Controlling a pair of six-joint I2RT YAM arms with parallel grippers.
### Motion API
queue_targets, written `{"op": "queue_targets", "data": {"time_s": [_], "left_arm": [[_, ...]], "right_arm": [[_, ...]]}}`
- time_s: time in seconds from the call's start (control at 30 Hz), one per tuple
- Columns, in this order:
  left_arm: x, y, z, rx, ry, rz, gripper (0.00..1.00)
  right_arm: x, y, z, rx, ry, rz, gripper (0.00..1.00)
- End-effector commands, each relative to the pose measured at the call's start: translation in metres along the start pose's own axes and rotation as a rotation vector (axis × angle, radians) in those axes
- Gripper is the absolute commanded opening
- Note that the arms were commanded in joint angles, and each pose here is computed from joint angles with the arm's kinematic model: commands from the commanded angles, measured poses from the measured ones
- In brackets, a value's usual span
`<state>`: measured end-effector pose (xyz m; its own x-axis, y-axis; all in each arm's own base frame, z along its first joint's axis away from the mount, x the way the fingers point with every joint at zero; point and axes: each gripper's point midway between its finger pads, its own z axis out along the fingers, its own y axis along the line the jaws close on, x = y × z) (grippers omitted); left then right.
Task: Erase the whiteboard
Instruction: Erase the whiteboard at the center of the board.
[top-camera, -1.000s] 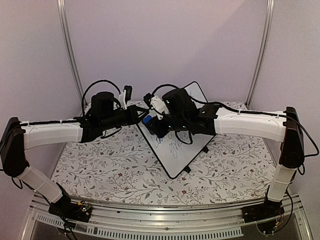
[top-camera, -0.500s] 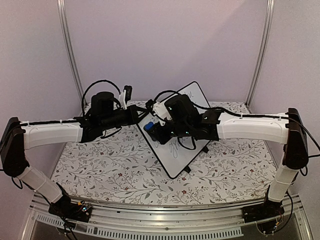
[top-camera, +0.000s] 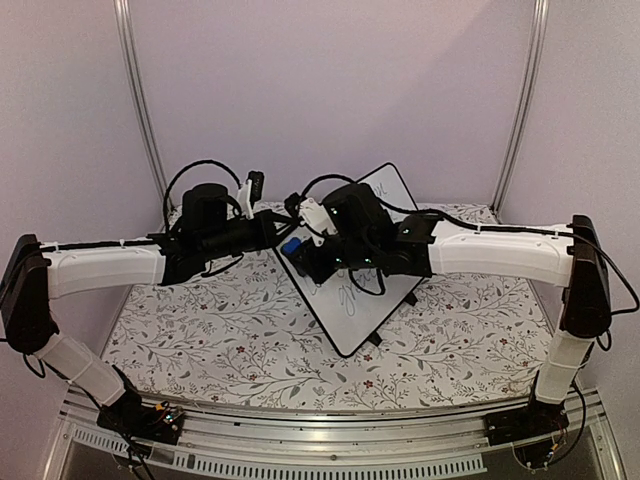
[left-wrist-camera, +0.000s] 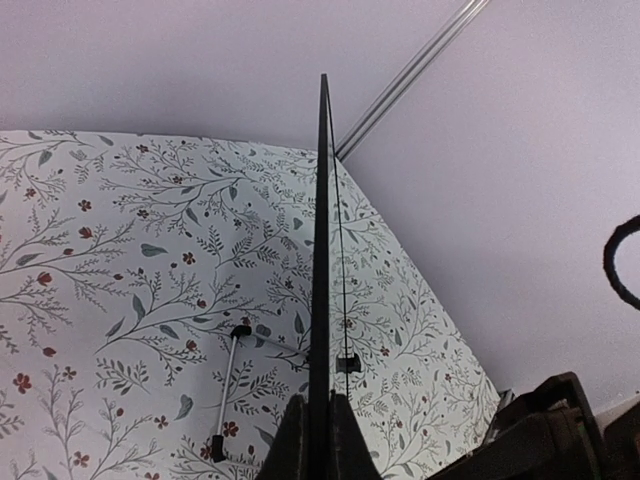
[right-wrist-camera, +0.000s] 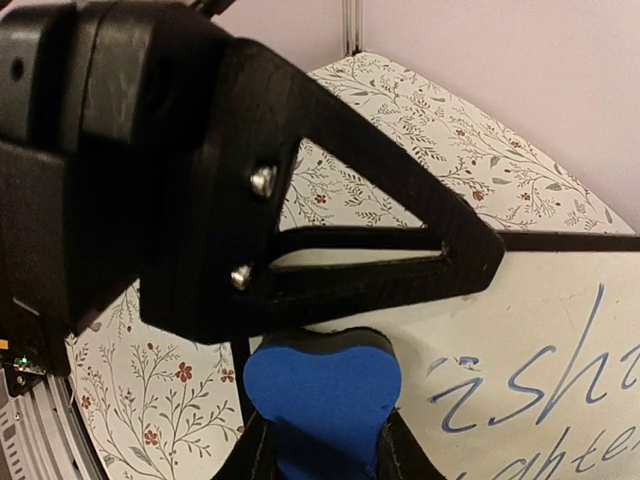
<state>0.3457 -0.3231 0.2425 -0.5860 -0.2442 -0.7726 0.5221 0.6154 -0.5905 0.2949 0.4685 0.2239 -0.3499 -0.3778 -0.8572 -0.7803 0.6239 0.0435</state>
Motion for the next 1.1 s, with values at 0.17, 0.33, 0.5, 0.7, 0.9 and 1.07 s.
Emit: {"op": "queue_targets", "data": {"time_s": [0.17, 0.33, 0.5, 0.7, 0.9, 1.07], "left_arm": [[0.028, -0.021, 0.001, 0.088, 0.099, 0.018, 0.0], [0.029, -0.019, 0.003, 0.074, 0.106, 0.037, 0.0], [0.029, -0.022, 0.005, 0.067, 0.121, 0.039, 0.0], [0.026, -0.031, 0.001, 0.066, 0.132, 0.045, 0.0], [0.037, -0.024, -0.003, 0.054, 0.161, 0.06, 0.0], [0.042, -0.025, -0.004, 0.077, 0.175, 0.081, 0.0]], "right_arm": [[0.074, -0.04, -0.015, 0.075, 0.142, 0.039, 0.19], [0.055, -0.039, -0.019, 0.06, 0.096, 0.039, 0.19], [0.019, -0.04, -0.017, 0.05, 0.031, 0.017, 0.19], [-0.008, -0.042, -0.009, 0.037, -0.012, 0.004, 0.19], [0.021, -0.042, -0.002, 0.029, 0.05, 0.007, 0.19], [0.054, -0.045, -0.01, 0.036, 0.096, 0.029, 0.19]]}}
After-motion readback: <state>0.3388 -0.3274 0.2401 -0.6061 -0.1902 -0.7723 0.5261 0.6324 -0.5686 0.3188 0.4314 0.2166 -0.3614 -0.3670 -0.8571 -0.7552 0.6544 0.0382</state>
